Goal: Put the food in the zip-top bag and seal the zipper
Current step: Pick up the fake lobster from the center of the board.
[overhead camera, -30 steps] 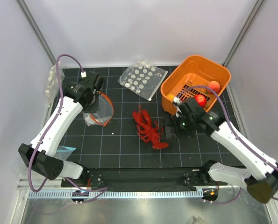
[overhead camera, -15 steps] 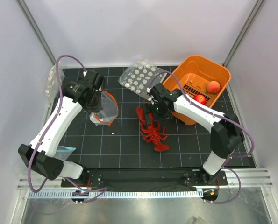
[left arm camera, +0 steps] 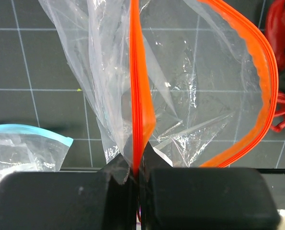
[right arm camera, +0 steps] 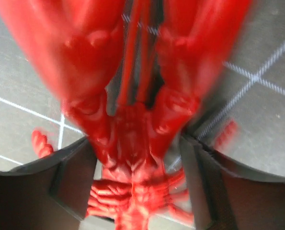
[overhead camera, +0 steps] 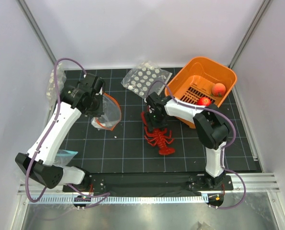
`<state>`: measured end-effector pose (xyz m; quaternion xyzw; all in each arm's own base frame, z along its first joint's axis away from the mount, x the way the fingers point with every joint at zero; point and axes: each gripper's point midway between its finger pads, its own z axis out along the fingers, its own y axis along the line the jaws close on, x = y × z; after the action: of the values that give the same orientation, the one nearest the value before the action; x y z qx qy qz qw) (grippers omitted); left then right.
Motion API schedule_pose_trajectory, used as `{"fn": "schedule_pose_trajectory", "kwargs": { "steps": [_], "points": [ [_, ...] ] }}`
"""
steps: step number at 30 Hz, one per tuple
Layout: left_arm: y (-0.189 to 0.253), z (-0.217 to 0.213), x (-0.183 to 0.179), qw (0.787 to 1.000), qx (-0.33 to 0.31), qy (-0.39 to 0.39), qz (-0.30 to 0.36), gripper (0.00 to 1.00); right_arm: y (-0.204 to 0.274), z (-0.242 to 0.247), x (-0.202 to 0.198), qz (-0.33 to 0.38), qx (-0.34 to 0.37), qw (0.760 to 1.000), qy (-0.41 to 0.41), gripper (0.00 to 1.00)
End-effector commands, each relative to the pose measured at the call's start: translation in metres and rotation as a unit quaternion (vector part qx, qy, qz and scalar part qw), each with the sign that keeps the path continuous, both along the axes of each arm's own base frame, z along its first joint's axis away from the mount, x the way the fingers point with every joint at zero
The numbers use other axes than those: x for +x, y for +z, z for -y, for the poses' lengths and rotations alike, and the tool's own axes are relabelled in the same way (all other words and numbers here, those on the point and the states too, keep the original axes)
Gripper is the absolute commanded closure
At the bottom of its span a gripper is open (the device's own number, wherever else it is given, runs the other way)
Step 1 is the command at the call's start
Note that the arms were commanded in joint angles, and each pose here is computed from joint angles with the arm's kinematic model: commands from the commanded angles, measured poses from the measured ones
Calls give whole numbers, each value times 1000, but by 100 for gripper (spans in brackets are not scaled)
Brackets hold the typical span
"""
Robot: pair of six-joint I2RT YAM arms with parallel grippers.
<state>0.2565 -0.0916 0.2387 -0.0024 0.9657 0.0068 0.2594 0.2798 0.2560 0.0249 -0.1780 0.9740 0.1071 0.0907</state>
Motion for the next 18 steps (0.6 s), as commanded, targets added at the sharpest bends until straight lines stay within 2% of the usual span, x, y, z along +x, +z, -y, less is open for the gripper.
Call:
{"fn": "schedule_pose_trajectory", "kwargs": {
  "steps": [1, 3, 4, 7, 8, 10, 11, 14, 18],
  "points": [
    [11, 2, -6, 1000, -17, -5, 7, 100, -4, -18, 12, 24, 7, 1000, 1, 40],
    [16, 5, -5, 1000, -26, -2, 10, 100, 0, -27, 13, 31, 18, 999, 8, 55],
    [18, 6, -6, 999, -30, -2, 11, 100, 10, -32, 17, 42, 31, 999, 10, 70],
    [23, 18, -6, 998, -57, -9, 0, 100, 43, -44, 22, 79, 80, 993, 22, 83],
    [22, 22, -8, 998, -66, -12, -12, 100, 77, -48, 24, 113, 110, 987, 28, 86],
    [23, 38, -11, 994, -104, -17, -36, 100, 114, -54, 24, 149, 154, 976, 41, 90],
    [24, 45, -13, 991, -122, -21, -47, 100, 149, -54, 20, 176, 185, 966, 47, 91],
    [28, 67, -17, 981, -182, -17, -67, 100, 214, -55, 10, 225, 247, 941, 57, 95],
    [36, 88, -21, 966, -244, -14, -80, 100, 330, -36, -11, 323, 334, 884, 52, 99]
  ]
}}
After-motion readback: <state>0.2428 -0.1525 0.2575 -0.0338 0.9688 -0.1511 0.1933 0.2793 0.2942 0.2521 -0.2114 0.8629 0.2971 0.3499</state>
